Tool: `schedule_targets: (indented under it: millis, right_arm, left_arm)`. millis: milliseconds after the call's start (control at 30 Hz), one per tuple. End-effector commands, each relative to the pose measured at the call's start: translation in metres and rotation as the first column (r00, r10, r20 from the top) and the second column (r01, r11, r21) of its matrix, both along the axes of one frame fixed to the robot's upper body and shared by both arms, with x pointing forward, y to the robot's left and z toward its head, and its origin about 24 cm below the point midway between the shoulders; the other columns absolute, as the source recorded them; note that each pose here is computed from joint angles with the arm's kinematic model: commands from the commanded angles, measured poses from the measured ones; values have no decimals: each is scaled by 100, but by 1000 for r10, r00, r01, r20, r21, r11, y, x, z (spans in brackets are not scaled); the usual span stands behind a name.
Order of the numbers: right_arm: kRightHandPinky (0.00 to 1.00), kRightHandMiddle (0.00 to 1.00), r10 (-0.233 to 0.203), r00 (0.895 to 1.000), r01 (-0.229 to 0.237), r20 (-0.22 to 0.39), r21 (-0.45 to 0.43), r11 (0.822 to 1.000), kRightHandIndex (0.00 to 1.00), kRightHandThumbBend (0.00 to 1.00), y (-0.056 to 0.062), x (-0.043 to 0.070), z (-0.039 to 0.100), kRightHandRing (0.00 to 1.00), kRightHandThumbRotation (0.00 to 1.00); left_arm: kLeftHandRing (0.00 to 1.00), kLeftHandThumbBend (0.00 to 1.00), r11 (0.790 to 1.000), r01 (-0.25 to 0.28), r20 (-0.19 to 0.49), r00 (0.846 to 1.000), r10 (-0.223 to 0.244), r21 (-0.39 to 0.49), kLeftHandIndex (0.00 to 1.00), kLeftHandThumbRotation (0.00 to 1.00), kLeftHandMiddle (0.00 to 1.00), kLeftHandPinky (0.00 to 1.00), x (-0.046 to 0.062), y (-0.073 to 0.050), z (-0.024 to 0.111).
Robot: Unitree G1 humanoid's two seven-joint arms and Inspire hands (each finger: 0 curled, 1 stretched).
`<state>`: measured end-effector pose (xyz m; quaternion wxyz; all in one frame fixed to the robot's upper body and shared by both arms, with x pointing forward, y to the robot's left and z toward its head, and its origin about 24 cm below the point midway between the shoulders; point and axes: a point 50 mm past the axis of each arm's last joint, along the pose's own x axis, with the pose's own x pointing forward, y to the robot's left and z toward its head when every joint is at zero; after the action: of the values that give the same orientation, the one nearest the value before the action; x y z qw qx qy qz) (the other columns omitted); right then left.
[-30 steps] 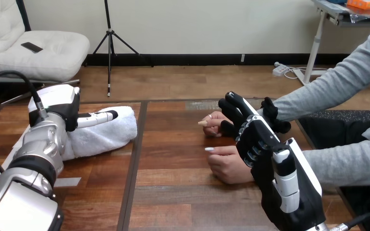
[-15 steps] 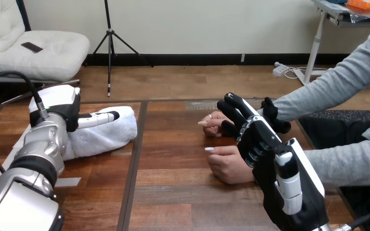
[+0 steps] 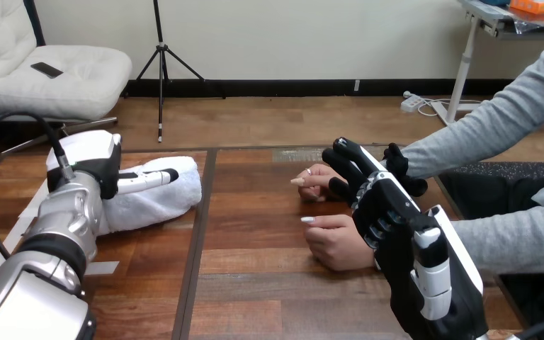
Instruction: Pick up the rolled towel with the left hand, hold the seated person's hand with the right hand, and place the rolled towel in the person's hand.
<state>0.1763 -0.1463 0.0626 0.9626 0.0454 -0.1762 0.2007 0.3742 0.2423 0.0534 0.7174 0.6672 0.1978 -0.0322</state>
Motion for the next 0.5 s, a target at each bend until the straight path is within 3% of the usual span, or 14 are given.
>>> schedule_targets:
  millis: [0, 467]
  right_arm:
    - [100, 94, 11, 995, -12, 101, 13, 1000, 93, 87, 1, 2, 19, 100, 100]
    - [100, 95, 10, 994, -12, 108, 17, 1000, 94, 87, 1, 0, 21, 100, 100]
  left_arm:
    - [100, 82, 1000, 18, 34, 999, -17, -14, 99, 97, 100, 100, 5, -5, 7]
    - [100, 91, 999, 19, 6, 1000, -18, -50, 100, 96, 100, 100, 2, -6, 1]
